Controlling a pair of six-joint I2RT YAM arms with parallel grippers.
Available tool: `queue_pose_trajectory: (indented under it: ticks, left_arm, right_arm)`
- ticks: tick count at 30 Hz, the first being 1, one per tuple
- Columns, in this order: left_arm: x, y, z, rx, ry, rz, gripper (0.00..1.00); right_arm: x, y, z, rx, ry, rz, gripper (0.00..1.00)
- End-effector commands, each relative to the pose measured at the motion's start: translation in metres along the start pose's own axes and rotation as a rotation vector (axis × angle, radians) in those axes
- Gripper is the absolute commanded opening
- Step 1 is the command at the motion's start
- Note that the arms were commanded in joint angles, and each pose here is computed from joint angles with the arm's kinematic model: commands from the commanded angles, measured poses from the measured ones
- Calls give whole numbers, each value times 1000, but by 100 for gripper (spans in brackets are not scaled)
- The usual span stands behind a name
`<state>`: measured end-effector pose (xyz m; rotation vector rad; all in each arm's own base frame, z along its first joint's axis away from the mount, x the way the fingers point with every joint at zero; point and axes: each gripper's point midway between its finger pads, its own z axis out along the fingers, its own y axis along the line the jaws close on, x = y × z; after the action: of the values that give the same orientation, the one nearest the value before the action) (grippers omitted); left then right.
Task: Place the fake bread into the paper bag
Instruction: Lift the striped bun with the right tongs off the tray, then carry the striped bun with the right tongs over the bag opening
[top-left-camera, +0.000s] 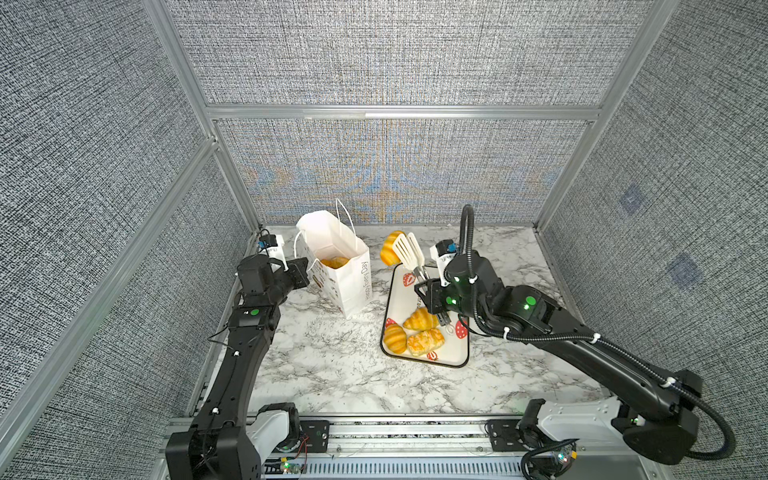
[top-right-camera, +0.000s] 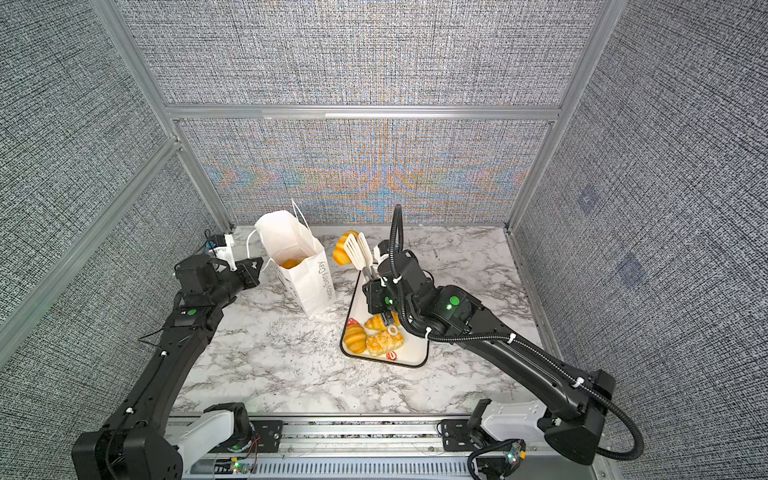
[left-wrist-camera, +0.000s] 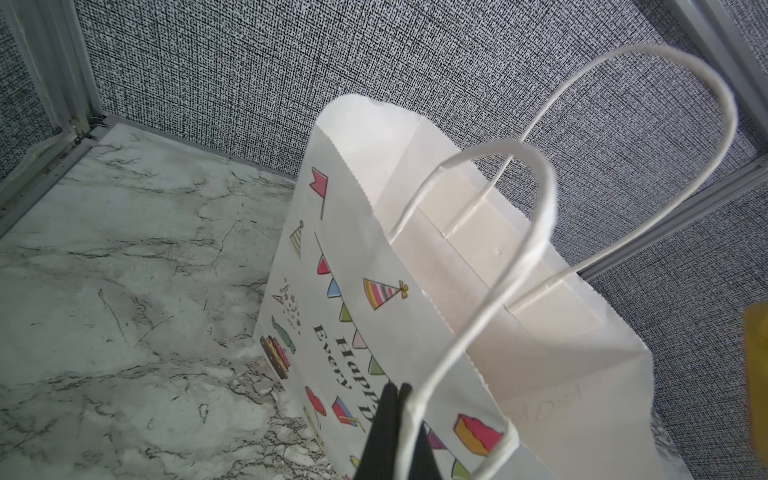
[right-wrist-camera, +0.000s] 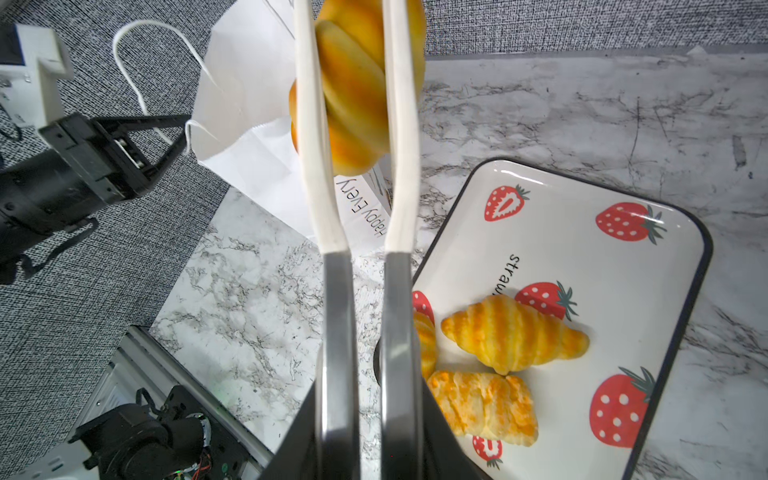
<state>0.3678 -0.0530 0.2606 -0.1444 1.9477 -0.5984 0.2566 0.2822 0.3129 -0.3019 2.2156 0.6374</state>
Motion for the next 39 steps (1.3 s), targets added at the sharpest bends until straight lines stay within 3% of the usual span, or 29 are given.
queue_pose_trajectory:
  ticks: [1, 15, 39]
  left_arm:
    - [-3, -2, 0, 11, -10, 14, 0]
    - [-2, -2, 0, 6, -9, 16, 0]
    - [-2, -2, 1, 6, -8, 18, 0]
  right_arm:
    - [-19, 16, 0, -59, -55, -20, 28]
    - [-47, 58, 14, -176, -79, -57, 28]
    - [-48, 118, 50, -291, -29, -123, 28]
